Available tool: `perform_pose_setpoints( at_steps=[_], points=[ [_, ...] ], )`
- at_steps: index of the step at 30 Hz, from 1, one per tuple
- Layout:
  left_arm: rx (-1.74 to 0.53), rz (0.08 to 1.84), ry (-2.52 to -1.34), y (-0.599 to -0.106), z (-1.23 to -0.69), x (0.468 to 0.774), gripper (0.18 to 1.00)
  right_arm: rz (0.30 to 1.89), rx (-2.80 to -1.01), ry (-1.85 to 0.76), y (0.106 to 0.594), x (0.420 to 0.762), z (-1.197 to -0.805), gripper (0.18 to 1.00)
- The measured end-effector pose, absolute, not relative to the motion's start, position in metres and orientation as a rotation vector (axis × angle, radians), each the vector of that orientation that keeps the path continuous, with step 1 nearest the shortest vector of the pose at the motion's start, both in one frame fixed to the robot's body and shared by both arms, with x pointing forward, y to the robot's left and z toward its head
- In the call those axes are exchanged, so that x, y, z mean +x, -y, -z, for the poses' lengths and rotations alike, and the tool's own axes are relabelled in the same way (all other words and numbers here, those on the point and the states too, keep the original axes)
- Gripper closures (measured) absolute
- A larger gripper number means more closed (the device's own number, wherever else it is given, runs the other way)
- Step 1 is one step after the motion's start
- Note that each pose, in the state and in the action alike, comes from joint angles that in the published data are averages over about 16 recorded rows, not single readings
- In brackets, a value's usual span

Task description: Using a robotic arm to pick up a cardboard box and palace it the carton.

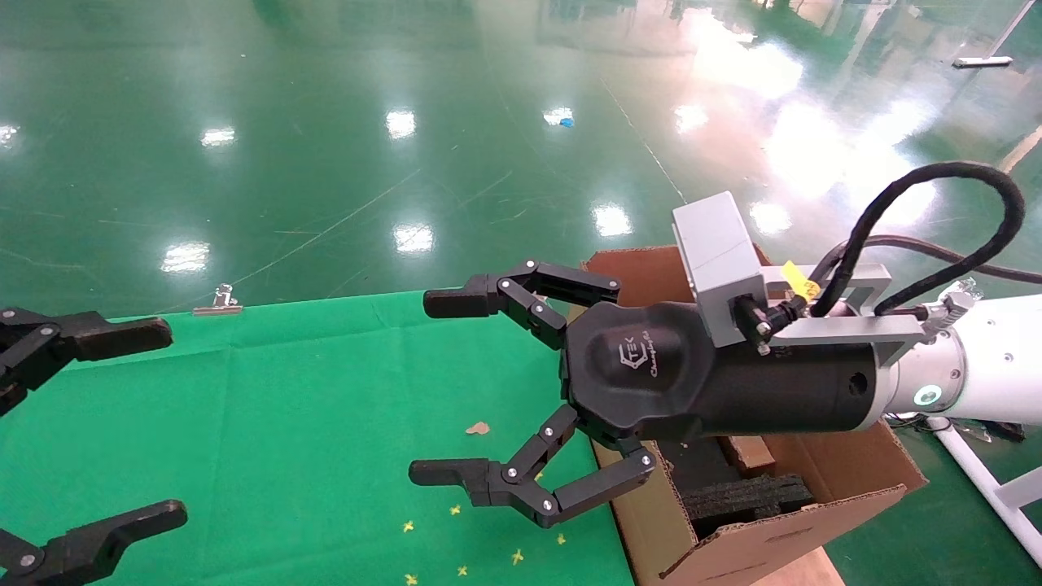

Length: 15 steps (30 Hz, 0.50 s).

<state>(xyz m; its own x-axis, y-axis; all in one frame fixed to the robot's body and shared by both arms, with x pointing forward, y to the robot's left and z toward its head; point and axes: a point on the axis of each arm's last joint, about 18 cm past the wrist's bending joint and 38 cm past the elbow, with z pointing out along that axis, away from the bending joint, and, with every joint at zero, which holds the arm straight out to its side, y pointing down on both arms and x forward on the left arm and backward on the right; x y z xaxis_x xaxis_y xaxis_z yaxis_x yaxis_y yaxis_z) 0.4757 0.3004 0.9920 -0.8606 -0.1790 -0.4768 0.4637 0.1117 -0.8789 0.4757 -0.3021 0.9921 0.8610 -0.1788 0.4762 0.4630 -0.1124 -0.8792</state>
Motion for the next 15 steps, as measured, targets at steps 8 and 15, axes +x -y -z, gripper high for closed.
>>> perform_pose_setpoints(
  at_steps=[8, 15],
  points=[
    [0.276, 1.799, -1.924, -0.3004, -0.992, 0.4757, 0.184, 0.552, -1.596, 0.228, 0.3021, 0.4757, -0.9921, 0.178],
    [0.276, 1.799, -1.924, -0.3004, -0.992, 0.4757, 0.184, 0.552, -1.596, 0.228, 0.3021, 0.4757, -0.9921, 0.178]
  ],
)
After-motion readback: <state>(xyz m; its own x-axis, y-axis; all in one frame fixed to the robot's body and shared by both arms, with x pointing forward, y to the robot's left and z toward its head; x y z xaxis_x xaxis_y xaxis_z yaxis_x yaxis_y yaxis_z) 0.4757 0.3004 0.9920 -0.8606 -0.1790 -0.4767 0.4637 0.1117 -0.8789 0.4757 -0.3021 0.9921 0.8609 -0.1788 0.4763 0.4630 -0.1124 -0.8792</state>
